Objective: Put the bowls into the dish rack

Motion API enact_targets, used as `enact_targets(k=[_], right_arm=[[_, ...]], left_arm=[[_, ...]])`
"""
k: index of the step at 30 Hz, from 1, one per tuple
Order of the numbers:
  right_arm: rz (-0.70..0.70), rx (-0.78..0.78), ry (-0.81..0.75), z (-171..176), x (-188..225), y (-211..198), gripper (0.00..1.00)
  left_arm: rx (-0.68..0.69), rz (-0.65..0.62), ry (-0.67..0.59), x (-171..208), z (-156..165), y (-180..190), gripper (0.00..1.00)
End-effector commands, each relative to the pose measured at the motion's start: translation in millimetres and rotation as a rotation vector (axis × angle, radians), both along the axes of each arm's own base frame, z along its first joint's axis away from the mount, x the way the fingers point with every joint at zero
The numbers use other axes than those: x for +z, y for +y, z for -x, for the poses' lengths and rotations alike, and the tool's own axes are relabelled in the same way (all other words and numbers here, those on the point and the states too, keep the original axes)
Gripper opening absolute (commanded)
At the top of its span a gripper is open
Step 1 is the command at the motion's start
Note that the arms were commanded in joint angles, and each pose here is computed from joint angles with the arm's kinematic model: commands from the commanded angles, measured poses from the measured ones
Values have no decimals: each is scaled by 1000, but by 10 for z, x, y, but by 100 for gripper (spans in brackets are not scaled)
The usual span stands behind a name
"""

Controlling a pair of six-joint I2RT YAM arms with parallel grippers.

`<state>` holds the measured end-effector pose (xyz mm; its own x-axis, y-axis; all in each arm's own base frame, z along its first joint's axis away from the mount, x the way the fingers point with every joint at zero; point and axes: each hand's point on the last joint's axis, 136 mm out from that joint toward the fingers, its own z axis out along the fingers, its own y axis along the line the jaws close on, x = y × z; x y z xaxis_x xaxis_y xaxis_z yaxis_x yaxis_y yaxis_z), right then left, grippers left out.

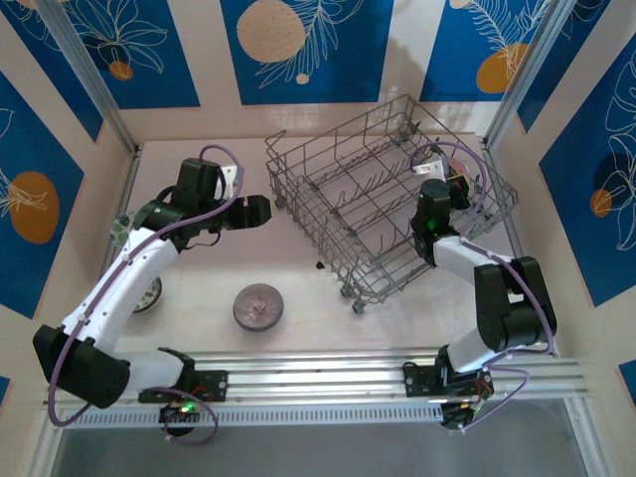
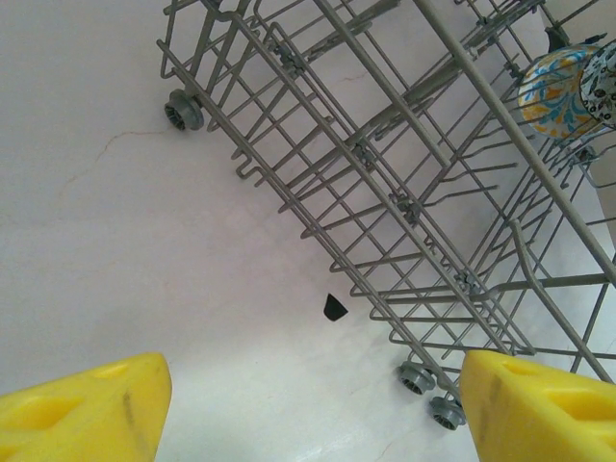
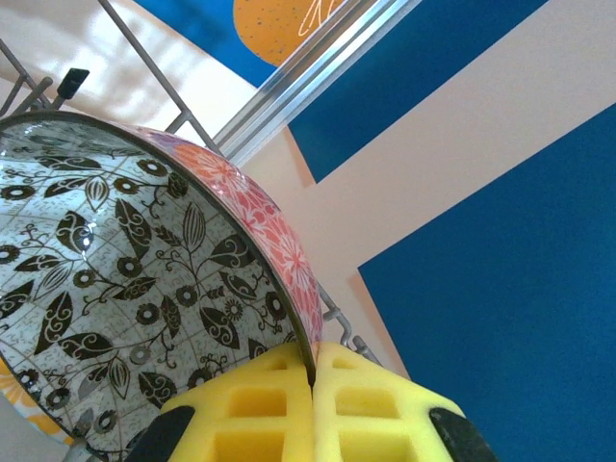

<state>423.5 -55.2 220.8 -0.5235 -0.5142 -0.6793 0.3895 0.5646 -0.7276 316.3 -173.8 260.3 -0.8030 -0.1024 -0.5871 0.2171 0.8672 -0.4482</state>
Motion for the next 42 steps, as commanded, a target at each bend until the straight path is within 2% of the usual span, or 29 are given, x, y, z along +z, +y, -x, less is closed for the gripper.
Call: enact_targets(k=[1,9,25,42], right_arm=[[-11,-84,7,7,-50,-84,0],[-89,-167,63,174,-235,-170,0],[-32,-161,105,77,-172,-26,0],[22,-152,189,-5,-324,133,0]], left_arm=[[-9,37,-8,47,26,-16,79],[-46,46,-3,49,52,-65,79],[-85,71,16,31,45,-151,79],[-101,72,4,91,51,-162,79]])
